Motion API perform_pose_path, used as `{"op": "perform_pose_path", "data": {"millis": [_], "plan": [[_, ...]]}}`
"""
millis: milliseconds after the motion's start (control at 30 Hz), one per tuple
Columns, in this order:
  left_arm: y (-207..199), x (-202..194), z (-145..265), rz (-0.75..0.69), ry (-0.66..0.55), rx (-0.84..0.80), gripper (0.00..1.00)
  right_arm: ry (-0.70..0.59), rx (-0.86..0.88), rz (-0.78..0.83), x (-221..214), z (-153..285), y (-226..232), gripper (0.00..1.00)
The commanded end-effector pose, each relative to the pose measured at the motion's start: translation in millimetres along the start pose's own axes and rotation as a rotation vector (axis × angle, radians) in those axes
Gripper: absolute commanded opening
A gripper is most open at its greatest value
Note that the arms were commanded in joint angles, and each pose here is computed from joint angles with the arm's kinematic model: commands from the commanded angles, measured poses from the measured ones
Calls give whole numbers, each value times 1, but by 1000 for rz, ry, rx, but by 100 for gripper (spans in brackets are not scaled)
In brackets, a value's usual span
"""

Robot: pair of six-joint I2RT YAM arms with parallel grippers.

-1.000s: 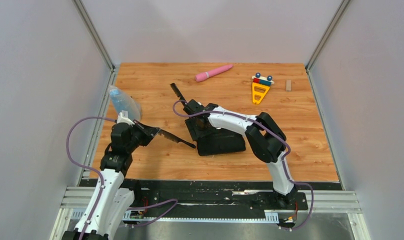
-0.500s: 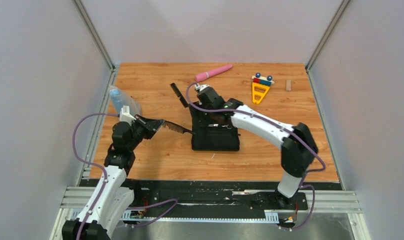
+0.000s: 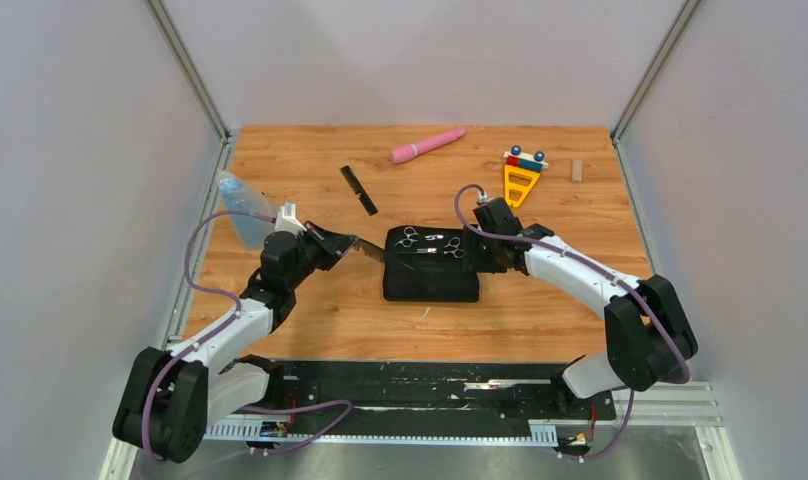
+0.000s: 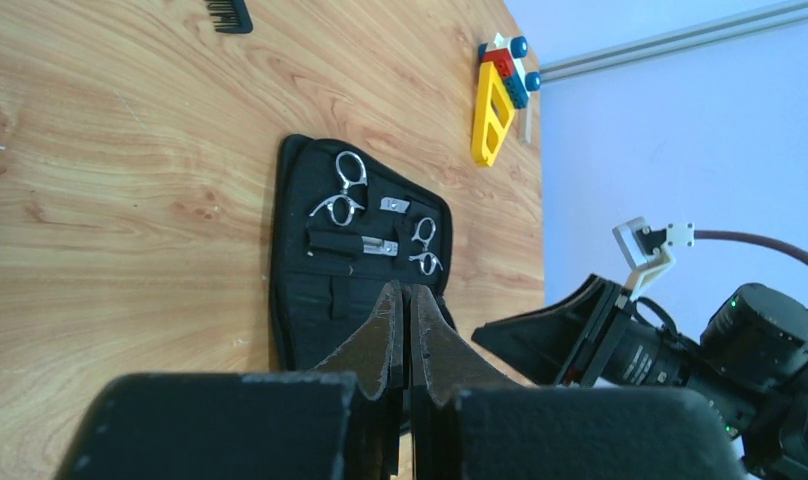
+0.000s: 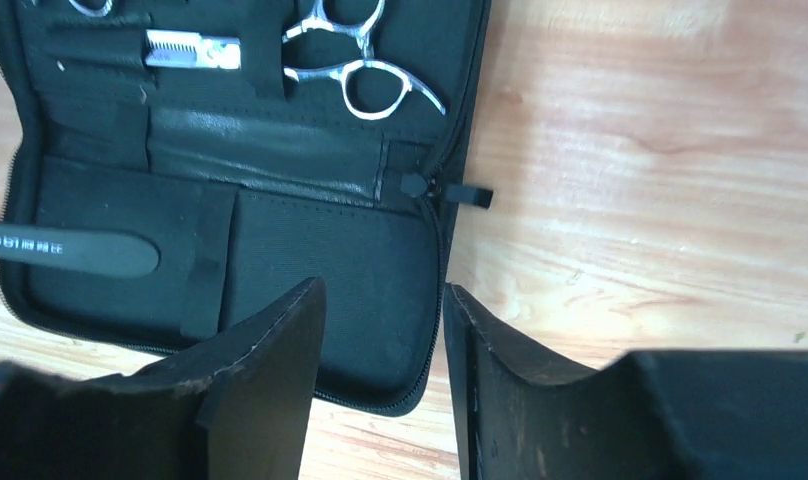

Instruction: Sort the hair-cutting tools

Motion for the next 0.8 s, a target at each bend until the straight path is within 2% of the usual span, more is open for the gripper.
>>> {"op": "perform_pose_path", "data": {"millis": [0, 133, 267, 400, 767], "plan": [[-25, 7, -12, -42, -75, -101, 0, -24, 78, -49, -7, 4, 3, 46], [-17, -1, -17, -60, -64, -71, 0, 38, 63, -66, -31, -7, -4, 37], [-8, -3, -18, -68, -79, -54, 0, 99, 78, -87, -52, -16, -7, 20], [2, -6, -18, -63, -92, -34, 0, 148, 74, -103, -64, -25, -10, 9], [23, -17, -13, -81, -86, 18, 0, 170, 71, -110, -67, -31, -11, 4]]}}
Point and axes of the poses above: each gripper's point midway between its finger pads, its own z axis back along the fingers, its own y axis along the line the jaws close on, x = y × z, the point moved 8 cm from there along z, back along the fingers, and after that the axes turned 8 degrees about z, right-handed, at the moved point
